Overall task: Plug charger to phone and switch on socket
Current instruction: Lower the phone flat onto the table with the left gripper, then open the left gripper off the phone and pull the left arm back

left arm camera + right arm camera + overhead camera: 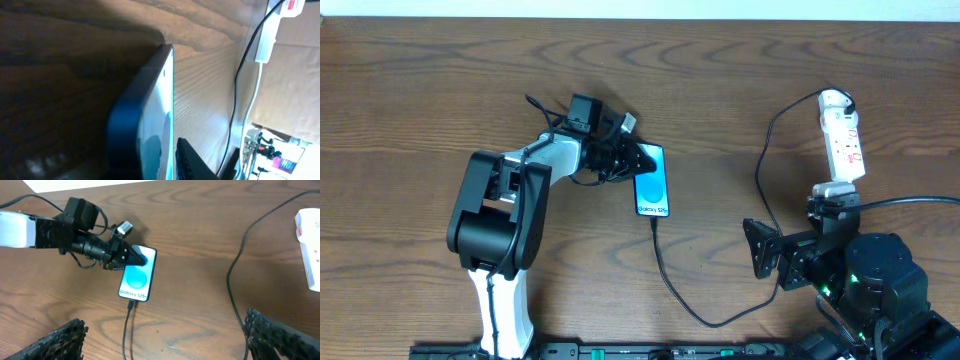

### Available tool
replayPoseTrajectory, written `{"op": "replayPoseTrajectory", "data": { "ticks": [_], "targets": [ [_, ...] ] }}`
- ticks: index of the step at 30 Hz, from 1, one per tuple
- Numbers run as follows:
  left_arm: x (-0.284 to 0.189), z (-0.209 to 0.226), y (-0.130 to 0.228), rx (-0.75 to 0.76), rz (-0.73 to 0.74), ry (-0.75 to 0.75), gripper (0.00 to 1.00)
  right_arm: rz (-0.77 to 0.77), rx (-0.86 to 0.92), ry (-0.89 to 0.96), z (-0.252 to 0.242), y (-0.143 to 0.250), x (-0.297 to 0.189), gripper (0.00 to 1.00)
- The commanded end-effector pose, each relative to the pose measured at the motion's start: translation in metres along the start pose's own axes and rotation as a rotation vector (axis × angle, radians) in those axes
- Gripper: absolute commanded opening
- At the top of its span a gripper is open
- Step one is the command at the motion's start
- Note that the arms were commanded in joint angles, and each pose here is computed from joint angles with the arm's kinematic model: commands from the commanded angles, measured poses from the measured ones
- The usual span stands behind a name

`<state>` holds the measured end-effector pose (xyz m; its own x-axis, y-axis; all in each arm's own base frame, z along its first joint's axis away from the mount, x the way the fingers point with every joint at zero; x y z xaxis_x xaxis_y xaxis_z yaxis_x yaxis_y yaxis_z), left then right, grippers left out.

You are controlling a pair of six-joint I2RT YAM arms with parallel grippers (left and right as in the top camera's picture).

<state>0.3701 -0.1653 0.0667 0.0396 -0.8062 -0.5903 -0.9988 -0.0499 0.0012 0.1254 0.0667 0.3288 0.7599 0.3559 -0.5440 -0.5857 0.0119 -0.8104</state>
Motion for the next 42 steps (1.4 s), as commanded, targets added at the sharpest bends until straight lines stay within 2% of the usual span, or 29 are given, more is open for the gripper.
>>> {"op": "replayPoseTrajectory", "data": {
  "ticks": [1, 5, 15, 22, 26, 33, 42],
  "targets": [
    [-0.003, -0.008, -0.003, 0.046, -0.012, 0.007, 0.25, -0.018, 0.052, 0.019, -0.002, -0.004, -0.002, 0.99],
    [-0.003, -0.007, -0.003, 0.046, -0.016, -0.001, 0.33, -0.03, 0.057, 0.015, -0.001, -0.006, -0.003, 0.99],
    [-0.004, 0.007, 0.0, -0.009, -0.033, -0.14, 0.46, -0.044, 0.061, 0.038, -0.003, -0.007, -0.002, 0.99],
    [-0.004, 0.011, 0.001, -0.019, -0.041, -0.179, 0.58, -0.054, 0.062, 0.068, -0.005, -0.008, -0.003, 0.99],
    [-0.006, 0.02, 0.003, -0.049, -0.052, -0.276, 0.69, -0.055, 0.062, 0.069, -0.005, -0.008, -0.003, 0.99],
    [-0.015, 0.04, 0.009, -0.096, -0.079, -0.51, 0.75, -0.055, 0.062, 0.069, -0.005, -0.008, -0.003, 0.99],
    [-0.018, 0.045, 0.01, -0.101, -0.094, -0.577, 0.84, -0.055, 0.062, 0.069, -0.005, -0.008, -0.003, 0.99]
  ]
}}
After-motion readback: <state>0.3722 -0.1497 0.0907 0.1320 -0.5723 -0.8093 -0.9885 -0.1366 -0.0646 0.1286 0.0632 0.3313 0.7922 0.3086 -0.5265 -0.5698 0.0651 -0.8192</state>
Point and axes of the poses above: each gripper's point midway between its finger pads, its own x axis out along the fingers, its own z axis along the line the jaws close on, y = z × x, the point moved 9 cm from there along -x, back along the fingers, and after that the axes turned 3 degrees about -x, right-handed, at the moved point
